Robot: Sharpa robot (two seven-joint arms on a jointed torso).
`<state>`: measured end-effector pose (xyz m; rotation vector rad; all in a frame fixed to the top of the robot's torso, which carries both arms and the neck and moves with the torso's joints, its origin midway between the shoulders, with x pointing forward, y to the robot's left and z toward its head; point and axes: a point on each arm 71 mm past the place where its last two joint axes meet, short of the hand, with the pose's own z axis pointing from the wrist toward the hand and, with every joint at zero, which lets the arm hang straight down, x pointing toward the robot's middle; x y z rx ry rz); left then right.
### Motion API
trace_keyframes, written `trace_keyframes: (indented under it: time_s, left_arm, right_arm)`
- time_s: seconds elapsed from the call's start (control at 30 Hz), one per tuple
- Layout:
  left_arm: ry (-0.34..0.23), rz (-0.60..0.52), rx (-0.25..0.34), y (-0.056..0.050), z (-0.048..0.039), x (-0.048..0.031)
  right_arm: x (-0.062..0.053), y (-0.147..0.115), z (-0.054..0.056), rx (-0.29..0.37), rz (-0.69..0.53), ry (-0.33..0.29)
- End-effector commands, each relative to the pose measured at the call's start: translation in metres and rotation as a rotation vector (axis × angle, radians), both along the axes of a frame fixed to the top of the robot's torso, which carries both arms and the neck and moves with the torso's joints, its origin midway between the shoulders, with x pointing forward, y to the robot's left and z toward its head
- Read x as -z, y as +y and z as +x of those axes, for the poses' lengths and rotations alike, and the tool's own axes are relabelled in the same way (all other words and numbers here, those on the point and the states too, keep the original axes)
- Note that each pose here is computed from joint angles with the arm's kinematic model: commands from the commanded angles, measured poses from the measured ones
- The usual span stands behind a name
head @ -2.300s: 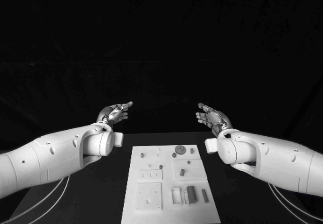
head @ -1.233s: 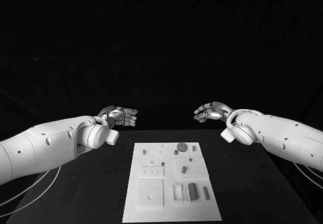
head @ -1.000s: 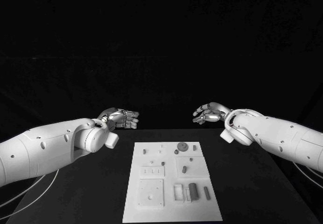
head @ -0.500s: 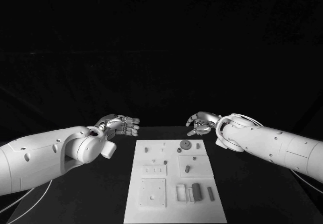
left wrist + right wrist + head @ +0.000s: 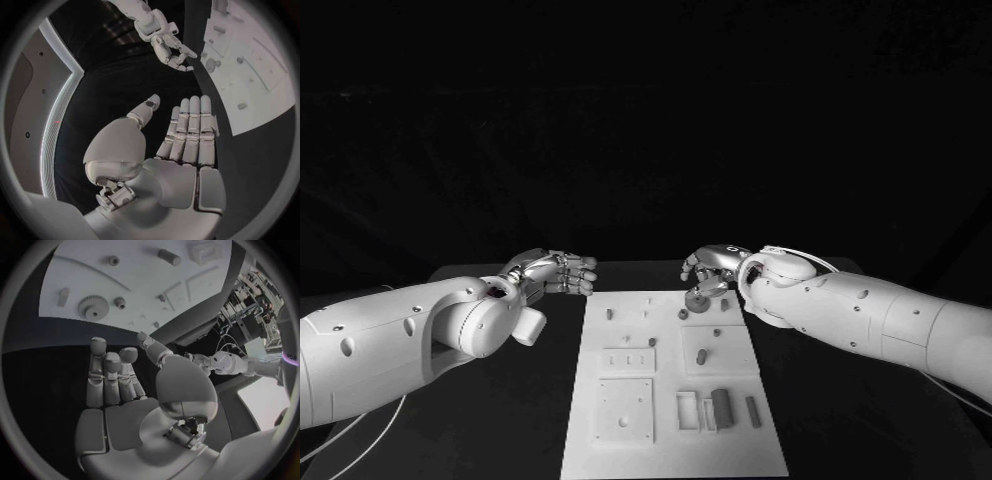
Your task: Assemble the parts on the task board
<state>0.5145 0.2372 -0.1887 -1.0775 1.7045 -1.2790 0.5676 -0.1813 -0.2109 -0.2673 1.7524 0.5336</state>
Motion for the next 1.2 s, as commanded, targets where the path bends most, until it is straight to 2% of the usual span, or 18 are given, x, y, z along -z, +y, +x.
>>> trace_keyframes:
  time_s: [0.03,0.33,0.6,0.9,1.2]
  left_arm:
    - [-0.012,-0.014,0.006,-0.001,0.0002,-0.0018]
    - [-0.010,-0.014,0.007,-0.002,0.0004,-0.0016]
    - [-0.008,-0.015,0.009,-0.002,-0.0003,-0.0017]
    - [-0.003,-0.018,0.017,-0.004,-0.0016,-0.0018]
    - [-0.005,-0.023,0.022,-0.006,-0.0021,-0.0030]
  right_arm:
    - [0.002,0.004,-0.003,-0.019,-0.082,-0.019]
    - [0.007,0.006,-0.007,-0.030,-0.094,-0.017]
    - [0.009,0.007,-0.006,-0.024,-0.100,-0.013]
    - [0.013,0.002,-0.002,0.010,-0.119,-0.029]
    - [0.016,0.004,-0.002,0.007,-0.121,-0.022]
